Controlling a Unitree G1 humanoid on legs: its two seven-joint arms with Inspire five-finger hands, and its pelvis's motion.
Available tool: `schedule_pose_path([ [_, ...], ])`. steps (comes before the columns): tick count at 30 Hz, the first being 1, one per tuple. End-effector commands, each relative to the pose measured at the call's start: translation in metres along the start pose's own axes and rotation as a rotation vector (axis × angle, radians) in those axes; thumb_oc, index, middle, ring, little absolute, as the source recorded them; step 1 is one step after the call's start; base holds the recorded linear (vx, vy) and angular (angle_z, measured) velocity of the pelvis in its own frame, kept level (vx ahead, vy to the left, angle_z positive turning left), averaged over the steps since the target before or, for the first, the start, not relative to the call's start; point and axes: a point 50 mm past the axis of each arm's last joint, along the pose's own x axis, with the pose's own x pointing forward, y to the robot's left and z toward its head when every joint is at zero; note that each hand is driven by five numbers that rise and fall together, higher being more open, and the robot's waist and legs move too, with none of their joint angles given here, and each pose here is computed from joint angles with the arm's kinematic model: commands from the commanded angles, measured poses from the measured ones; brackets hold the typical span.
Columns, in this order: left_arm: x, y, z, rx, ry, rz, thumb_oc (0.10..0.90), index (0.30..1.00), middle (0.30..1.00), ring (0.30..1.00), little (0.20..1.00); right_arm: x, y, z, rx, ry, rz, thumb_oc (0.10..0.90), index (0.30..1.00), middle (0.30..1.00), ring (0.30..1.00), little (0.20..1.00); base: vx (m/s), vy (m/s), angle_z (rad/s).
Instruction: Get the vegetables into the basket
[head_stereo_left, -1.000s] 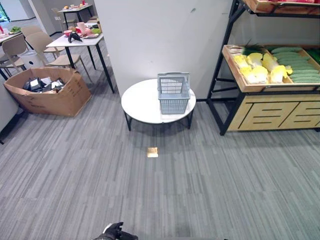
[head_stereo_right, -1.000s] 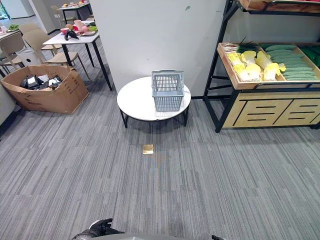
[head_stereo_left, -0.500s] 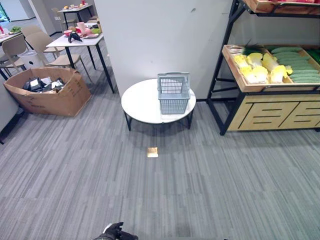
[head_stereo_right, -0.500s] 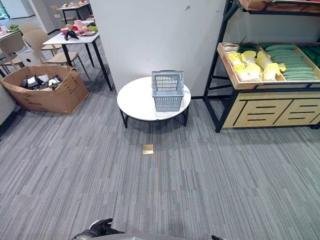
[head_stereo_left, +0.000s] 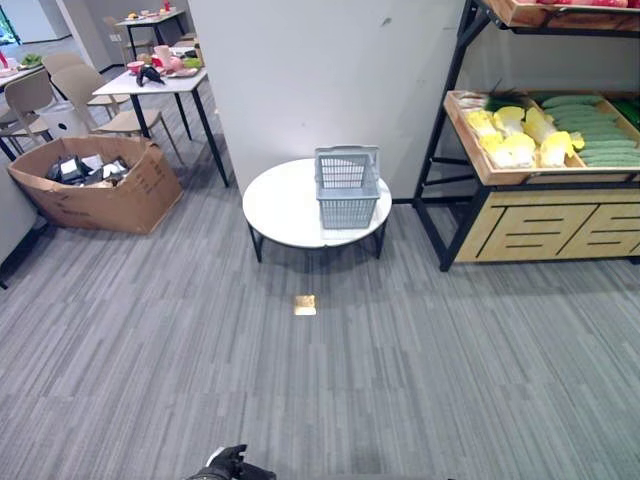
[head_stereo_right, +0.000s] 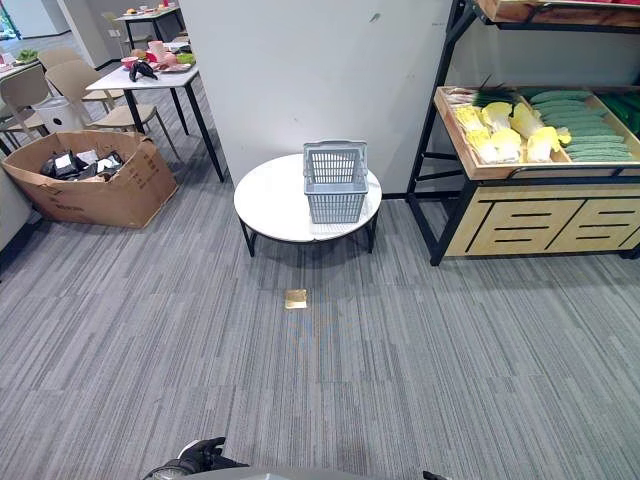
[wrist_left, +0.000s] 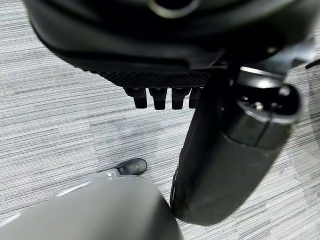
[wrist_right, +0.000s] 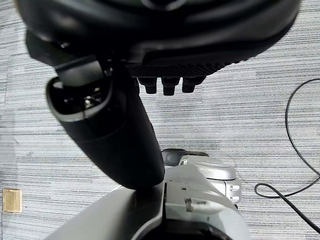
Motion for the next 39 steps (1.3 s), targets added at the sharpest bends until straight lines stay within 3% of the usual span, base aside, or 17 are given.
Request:
schedule_pose_path([
  [1,0.0,-0.017,-0.009,0.102,0.072,-0.056,0.9,1.0,1.0,1.0,1.0,0.001,0.015,0.012,-0.051,-0.023,0.065,0.9,1.0,1.0,1.0,1.0,0.0,0.0,0.0],
  [29,0.002,-0.009,0.005,0.01,0.034,-0.036,0.9,1.0,1.0,1.0,1.0,0.002,0.0,0.025,-0.044,-0.047,0.042,0.9,1.0,1.0,1.0,1.0,0.03,-0.054,-0.02],
  [39,0.001,-0.012,0.04,-0.055,-0.115,-0.034,0.9,1.0,1.0,1.0,1.0,0.001,-0.007,0.035,-0.046,-0.085,0.018,0.9,1.0,1.0,1.0,1.0,0.02,-0.113,-0.04],
])
